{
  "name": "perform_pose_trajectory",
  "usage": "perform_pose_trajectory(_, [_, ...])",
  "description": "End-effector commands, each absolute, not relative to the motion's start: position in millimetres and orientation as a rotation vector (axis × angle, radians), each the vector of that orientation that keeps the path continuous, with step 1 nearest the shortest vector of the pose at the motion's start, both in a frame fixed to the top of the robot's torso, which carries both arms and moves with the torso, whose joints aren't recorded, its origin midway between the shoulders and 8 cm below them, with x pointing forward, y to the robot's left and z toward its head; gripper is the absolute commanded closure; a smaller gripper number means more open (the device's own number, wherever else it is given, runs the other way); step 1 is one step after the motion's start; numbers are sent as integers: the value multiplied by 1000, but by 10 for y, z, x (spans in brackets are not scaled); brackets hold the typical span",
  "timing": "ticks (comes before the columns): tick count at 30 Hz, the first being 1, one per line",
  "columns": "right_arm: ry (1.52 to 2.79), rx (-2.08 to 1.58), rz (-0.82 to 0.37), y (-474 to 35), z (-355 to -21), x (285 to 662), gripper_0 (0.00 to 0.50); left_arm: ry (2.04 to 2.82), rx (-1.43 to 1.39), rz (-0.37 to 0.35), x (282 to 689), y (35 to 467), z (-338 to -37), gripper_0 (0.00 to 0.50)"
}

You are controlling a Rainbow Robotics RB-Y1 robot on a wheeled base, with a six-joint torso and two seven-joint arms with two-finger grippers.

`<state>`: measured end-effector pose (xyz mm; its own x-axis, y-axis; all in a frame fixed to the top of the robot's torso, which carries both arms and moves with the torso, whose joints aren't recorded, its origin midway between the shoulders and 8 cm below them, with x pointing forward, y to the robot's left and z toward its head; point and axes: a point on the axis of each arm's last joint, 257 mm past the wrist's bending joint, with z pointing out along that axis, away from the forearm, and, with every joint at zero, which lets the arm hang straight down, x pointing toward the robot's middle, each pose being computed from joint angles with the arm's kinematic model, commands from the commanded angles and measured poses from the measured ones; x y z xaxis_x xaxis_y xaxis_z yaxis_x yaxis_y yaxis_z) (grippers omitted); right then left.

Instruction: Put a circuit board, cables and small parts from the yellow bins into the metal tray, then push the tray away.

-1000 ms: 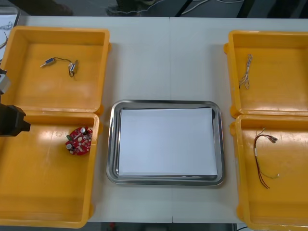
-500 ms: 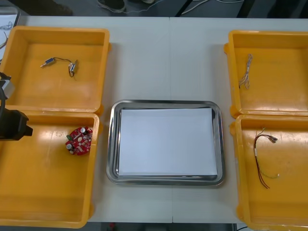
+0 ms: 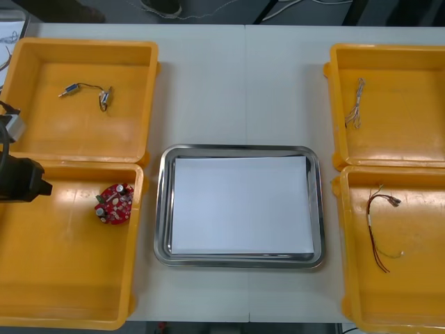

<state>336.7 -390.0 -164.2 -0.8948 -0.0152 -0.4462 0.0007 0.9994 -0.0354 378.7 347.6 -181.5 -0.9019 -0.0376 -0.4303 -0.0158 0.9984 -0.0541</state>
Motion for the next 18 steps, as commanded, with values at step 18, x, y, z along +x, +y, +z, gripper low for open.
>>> perform_pose_trajectory(18, [2606, -115, -3, -3227, -2248, 3583, 0, 2608, 333, -102, 3941, 2900, -2233, 0])
